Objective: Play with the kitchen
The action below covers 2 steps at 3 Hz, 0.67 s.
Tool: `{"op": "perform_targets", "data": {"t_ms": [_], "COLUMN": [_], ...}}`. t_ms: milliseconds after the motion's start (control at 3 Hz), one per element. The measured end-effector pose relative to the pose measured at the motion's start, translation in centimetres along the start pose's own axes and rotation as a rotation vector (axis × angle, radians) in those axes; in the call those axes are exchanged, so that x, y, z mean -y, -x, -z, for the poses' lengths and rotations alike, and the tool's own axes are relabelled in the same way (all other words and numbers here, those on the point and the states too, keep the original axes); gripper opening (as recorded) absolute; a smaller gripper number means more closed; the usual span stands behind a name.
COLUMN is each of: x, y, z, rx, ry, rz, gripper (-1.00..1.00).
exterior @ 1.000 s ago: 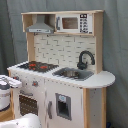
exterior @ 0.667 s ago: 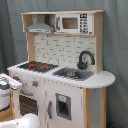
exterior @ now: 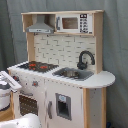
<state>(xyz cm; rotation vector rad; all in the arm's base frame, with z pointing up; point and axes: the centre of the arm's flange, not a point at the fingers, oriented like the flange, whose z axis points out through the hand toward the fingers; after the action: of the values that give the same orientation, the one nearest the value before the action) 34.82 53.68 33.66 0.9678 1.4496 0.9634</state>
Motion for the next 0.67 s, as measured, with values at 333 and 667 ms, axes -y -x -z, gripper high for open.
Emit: {"op": "perform_targets", "data": {"t_ms": [333,667], "x": [-0.02,-0.03], "y": [0.00,0.00], "z": [-0.01,-0.02], "rx": [-0.004,-0.008], "ry": [0.002,0.003], "rz": [-0.112,-0.218], "gripper": [-1.00,-1.00]}}
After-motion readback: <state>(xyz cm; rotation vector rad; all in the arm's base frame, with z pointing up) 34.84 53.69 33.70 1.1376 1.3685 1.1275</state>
